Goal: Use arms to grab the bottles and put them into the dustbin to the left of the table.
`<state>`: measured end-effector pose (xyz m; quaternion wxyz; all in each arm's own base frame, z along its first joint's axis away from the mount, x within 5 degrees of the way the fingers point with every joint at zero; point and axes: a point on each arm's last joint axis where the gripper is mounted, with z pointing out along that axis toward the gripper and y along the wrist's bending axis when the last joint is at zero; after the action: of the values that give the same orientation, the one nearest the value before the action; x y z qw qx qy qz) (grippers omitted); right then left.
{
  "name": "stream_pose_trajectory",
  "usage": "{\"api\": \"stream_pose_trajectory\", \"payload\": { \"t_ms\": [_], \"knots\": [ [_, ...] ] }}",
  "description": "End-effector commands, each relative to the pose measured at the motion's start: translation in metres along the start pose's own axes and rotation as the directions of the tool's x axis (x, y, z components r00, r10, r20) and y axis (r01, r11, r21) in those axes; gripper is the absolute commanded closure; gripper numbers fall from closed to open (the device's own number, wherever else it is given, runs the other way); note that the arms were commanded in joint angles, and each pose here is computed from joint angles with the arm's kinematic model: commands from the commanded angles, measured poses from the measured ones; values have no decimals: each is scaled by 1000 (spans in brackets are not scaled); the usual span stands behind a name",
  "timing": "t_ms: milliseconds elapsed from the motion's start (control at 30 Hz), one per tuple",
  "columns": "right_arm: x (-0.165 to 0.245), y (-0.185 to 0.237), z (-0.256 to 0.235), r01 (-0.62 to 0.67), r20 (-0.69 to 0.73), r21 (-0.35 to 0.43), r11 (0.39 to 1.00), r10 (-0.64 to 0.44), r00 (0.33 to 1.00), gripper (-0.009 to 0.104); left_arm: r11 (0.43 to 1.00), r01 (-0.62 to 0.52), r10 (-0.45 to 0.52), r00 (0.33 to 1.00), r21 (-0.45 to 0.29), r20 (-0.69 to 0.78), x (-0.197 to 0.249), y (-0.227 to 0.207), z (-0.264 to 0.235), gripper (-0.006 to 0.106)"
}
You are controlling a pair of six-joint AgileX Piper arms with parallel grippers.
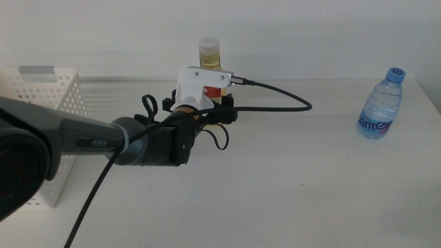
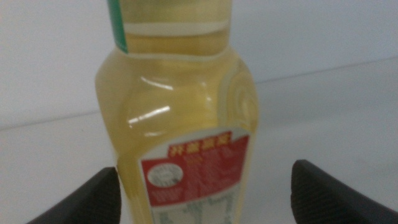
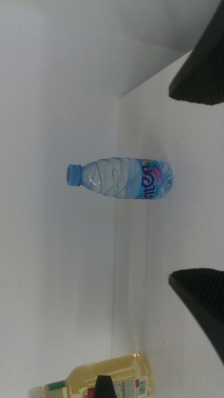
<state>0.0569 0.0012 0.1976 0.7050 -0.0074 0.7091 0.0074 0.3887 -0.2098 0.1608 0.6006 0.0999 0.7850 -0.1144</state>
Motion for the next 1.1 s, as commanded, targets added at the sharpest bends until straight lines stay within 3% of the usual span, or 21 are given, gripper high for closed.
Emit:
{"api": "stream_pose_trajectory", "payload": {
  "t_ms": [0, 533, 667, 800, 967, 1000, 1067],
  "knots": [
    [-11, 0, -3, 8, 109, 6, 1000, -9, 994, 23, 999, 28, -24, 986, -19, 162, -40, 4, -1, 10],
    [-11, 0, -3, 8, 109, 6, 1000, -9, 994, 23, 995, 79, -61, 957, -53, 283, -37, 14, 36, 10],
    [-11, 0, -3, 8, 109, 6, 1000, -9, 994, 23, 995, 74, -51, 954, -65, 297, -28, 15, 40, 16],
    [-11, 0, -3, 8, 109, 6, 1000, -9, 994, 23, 995, 73, -49, 952, -68, 301, -26, 15, 41, 41],
    [-11, 0, -3, 8, 109, 6, 1000, -9, 994, 23, 994, 89, -67, 951, -61, 300, -28, 15, 40, 98],
    [-11, 0, -3, 8, 109, 6, 1000, -9, 994, 23, 994, 87, -65, 952, -60, 299, -30, 15, 38, 106],
    [-11, 0, -3, 8, 109, 6, 1000, -9, 994, 23, 995, 79, -58, 952, -58, 301, -36, 15, 33, 105]
  ]
}}
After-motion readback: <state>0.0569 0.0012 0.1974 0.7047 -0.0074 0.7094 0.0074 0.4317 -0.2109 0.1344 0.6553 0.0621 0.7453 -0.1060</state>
